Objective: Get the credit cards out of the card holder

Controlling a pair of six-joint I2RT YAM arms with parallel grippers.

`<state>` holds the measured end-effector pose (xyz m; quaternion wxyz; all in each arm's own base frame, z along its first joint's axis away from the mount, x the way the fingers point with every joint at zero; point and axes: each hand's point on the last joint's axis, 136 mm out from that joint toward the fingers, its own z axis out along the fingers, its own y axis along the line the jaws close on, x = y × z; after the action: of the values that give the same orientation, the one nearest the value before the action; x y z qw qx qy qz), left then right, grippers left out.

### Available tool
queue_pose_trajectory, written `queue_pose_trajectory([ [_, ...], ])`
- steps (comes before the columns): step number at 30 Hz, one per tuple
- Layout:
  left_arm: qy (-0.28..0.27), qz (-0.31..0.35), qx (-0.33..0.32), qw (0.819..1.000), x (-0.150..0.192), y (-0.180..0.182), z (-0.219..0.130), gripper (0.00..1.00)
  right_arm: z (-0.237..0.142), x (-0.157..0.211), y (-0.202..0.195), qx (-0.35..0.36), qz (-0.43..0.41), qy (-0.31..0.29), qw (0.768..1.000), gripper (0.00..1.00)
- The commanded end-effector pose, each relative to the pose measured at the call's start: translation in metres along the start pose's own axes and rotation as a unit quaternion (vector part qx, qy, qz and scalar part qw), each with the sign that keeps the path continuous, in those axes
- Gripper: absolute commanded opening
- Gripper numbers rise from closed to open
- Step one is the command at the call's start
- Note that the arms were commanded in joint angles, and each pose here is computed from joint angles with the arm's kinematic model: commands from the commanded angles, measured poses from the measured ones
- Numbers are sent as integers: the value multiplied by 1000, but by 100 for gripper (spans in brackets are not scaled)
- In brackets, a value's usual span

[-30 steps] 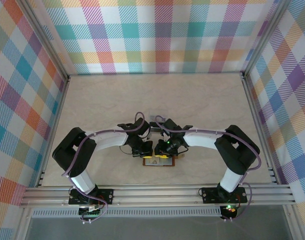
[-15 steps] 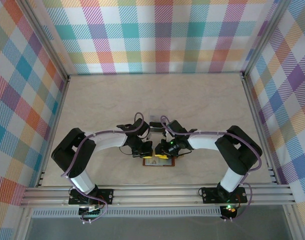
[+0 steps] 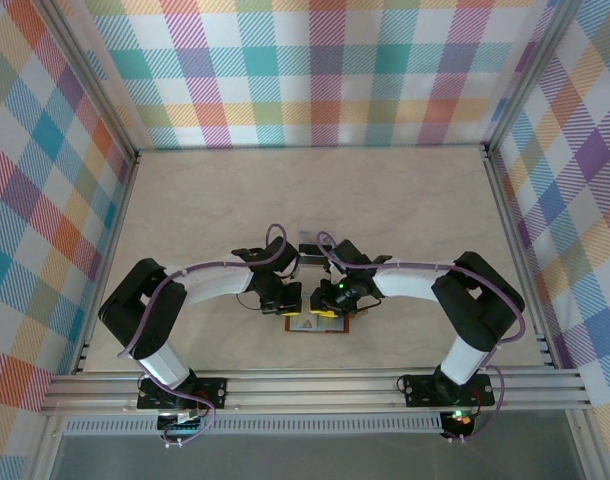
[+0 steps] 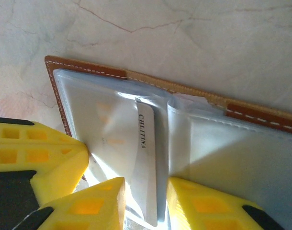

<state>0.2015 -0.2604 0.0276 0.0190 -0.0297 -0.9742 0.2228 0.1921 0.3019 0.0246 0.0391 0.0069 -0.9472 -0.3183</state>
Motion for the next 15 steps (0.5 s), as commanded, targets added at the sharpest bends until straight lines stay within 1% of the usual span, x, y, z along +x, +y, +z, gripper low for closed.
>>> queue_pose_trajectory([
  [1, 25, -10, -62, 998, 12, 30, 12, 6, 7, 14, -20, 35, 7, 30, 999, 31],
  [6, 39, -16, -86, 995, 16, 44, 23, 5, 9, 13, -10, 13, 1, 37, 999, 33],
  [15, 38, -22, -70, 997, 17, 40, 26, 5, 9, 12, 7, -35, -10, 39, 999, 34],
])
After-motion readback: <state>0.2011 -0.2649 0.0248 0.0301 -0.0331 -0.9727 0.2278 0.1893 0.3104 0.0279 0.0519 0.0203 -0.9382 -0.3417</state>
